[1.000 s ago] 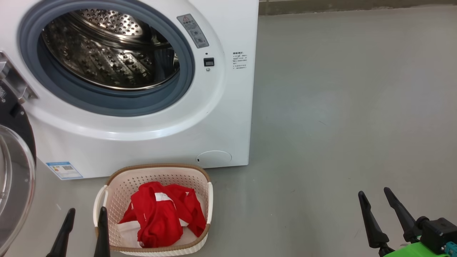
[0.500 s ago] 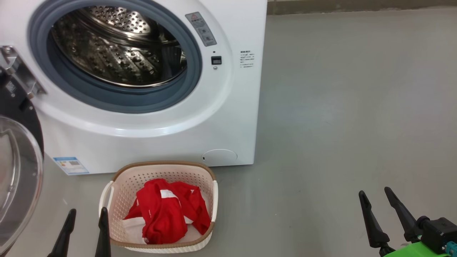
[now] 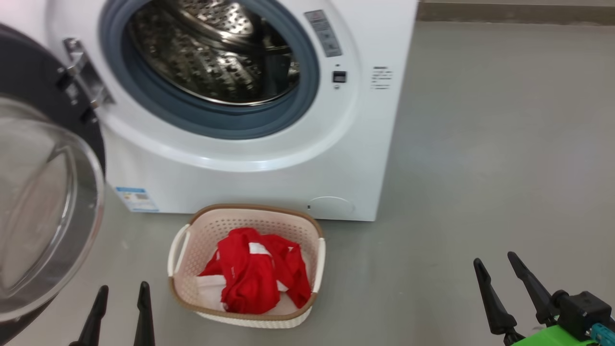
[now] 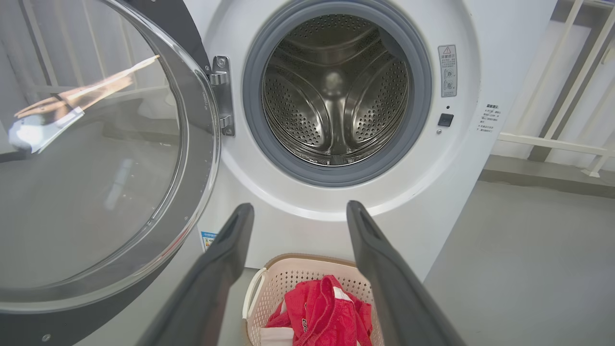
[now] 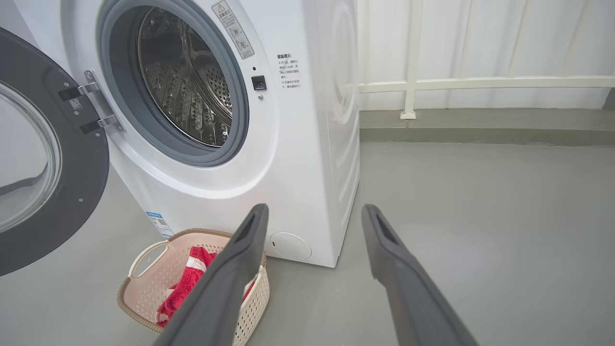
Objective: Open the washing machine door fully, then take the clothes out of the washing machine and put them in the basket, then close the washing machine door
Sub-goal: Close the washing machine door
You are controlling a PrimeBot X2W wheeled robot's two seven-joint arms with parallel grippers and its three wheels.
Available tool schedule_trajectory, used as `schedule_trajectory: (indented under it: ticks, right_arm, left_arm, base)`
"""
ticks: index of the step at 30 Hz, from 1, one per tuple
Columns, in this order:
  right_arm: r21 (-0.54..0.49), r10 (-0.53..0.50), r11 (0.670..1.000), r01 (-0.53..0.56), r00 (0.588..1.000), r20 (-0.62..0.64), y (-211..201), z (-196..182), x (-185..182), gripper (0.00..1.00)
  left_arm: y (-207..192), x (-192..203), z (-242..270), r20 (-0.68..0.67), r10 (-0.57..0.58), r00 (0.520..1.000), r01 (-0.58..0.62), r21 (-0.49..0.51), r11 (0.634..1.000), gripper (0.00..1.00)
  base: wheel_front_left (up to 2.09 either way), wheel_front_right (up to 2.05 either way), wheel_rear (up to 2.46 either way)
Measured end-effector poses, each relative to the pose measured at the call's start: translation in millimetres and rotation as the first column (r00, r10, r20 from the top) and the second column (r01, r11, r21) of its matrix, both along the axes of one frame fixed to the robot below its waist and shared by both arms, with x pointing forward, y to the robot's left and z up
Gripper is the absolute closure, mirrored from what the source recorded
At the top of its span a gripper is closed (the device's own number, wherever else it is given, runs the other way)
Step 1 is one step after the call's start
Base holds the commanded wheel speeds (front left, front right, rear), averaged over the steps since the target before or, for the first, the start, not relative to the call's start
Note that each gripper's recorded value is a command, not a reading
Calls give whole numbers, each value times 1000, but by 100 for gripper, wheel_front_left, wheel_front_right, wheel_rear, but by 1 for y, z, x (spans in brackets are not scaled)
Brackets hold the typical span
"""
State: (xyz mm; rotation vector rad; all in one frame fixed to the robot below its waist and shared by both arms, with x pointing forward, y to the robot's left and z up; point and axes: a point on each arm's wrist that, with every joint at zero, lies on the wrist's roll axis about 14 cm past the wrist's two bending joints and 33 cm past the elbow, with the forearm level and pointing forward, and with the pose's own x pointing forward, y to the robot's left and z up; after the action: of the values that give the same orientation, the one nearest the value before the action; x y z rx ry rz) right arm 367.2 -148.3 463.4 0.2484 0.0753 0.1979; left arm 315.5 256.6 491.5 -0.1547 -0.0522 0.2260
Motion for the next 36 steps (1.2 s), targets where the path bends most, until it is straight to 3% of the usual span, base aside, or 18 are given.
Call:
schedule_trajectory:
  ticks: [12, 22, 36]
  right_arm:
    - [-3, 211, 977, -211, 977, 36, 69, 9, 30, 0]
    - [10, 399, 917, -399, 917, 25, 134, 4, 33, 0]
    - [27, 591, 805, -592, 805, 52, 210, 13, 27, 0]
  left_arm:
    - [30, -36, -8, -22, 141, 990, -142, -44, 989, 0]
    - [61, -78, -8, -30, 297, 954, -299, -59, 953, 0]
    - [84, -131, -8, -39, 461, 887, -462, -74, 884, 0]
  base:
    - [0, 0, 0]
    - [0, 0, 0]
    - [0, 0, 0]
